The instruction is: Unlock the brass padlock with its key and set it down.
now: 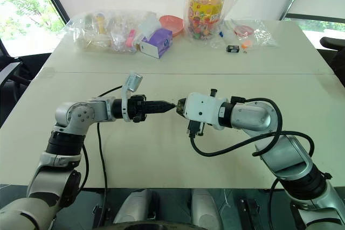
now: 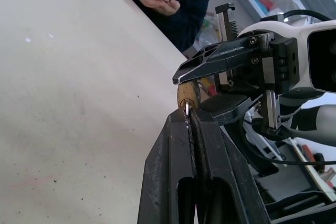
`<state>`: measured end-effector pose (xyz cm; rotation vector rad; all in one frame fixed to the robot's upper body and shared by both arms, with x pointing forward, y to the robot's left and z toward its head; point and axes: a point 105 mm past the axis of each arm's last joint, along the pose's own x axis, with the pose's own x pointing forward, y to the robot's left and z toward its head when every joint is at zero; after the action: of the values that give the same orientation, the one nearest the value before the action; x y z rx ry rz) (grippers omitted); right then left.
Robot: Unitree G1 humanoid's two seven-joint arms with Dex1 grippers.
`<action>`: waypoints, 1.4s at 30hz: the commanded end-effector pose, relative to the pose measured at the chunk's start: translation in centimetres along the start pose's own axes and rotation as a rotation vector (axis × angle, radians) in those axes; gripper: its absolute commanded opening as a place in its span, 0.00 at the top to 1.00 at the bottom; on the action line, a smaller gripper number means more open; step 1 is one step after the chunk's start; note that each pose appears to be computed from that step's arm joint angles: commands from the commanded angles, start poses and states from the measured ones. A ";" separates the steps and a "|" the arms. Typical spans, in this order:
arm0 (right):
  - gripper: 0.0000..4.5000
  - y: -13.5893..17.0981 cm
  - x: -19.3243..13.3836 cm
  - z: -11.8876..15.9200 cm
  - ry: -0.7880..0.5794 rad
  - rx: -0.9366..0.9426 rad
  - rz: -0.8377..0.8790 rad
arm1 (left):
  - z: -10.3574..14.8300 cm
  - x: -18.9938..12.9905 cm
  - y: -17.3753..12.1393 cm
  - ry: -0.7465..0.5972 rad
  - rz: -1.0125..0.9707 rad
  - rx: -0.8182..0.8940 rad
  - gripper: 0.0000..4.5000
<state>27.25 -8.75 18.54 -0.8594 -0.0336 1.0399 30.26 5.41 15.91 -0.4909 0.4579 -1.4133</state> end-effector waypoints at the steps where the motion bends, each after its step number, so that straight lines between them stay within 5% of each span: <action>1: 0.85 -0.5 -0.4 1.4 -0.042 -0.055 -0.020 | 0.0 0.3 -0.3 0.014 0.004 0.075 0.99; 15: 0.85 1.4 -0.4 1.3 -0.052 0.103 0.129 | -1.1 0.6 -4.9 0.076 -0.240 0.851 0.99; 18: 0.85 1.5 -0.5 1.1 -0.043 0.108 0.139 | -0.9 0.6 -5.1 0.091 -0.267 0.902 0.99; 25: 0.85 1.2 -0.6 1.0 -0.027 0.056 0.120 | 0.3 0.6 -1.7 0.066 -0.056 0.337 0.94; 27: 0.85 1.1 -0.5 1.0 -0.021 0.039 0.116 | 0.2 0.3 -1.4 0.065 -0.051 0.187 0.80; 33: 0.85 1.0 -0.6 1.0 -0.016 0.013 0.111 | -0.1 0.1 -1.4 0.066 -0.054 -0.019 0.13; 42: 0.85 0.9 -0.5 1.3 -0.022 -0.001 0.107 | -1.1 0.7 -0.9 0.076 -0.042 -0.004 0.13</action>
<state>25.98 -8.45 17.94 -0.8232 0.0468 1.1516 29.17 4.82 15.20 -0.4636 0.5415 -1.4509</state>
